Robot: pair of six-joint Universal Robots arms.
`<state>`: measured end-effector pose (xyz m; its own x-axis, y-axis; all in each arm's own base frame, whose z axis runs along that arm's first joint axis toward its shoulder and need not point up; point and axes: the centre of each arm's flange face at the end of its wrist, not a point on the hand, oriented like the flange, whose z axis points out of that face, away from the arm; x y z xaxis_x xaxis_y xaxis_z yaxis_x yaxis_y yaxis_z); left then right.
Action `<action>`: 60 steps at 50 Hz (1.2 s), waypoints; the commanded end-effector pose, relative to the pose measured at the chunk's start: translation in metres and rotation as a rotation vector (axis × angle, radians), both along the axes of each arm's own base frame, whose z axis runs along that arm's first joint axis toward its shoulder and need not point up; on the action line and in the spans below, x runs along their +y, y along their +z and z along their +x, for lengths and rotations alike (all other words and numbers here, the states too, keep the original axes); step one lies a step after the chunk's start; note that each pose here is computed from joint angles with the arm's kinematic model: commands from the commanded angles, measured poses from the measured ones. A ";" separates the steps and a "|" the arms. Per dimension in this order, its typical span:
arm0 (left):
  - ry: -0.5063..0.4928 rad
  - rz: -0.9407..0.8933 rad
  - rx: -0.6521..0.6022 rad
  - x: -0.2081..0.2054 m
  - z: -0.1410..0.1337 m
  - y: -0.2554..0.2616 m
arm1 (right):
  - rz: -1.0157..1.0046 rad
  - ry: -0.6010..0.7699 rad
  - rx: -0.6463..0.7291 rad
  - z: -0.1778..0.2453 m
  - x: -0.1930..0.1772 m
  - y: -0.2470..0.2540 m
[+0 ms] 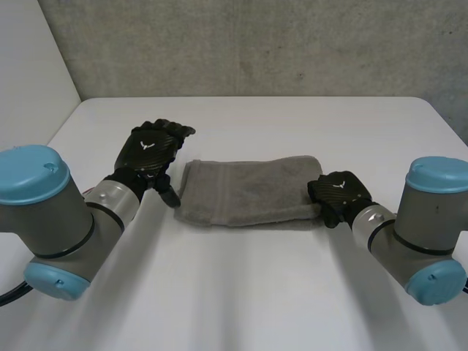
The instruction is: Fold the towel.
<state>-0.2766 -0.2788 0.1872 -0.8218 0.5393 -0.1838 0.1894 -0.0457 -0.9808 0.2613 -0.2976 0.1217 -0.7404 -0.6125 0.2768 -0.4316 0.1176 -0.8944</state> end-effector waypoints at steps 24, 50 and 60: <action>0.033 -0.083 0.061 -0.003 -0.012 0.031 | -0.237 0.238 0.121 0.064 0.043 0.088; 0.021 -0.072 0.175 0.004 -0.040 0.042 | -0.178 0.227 0.014 0.072 0.082 0.088; -0.031 0.036 0.180 0.019 -0.066 0.014 | -0.085 0.071 0.000 0.035 0.044 0.087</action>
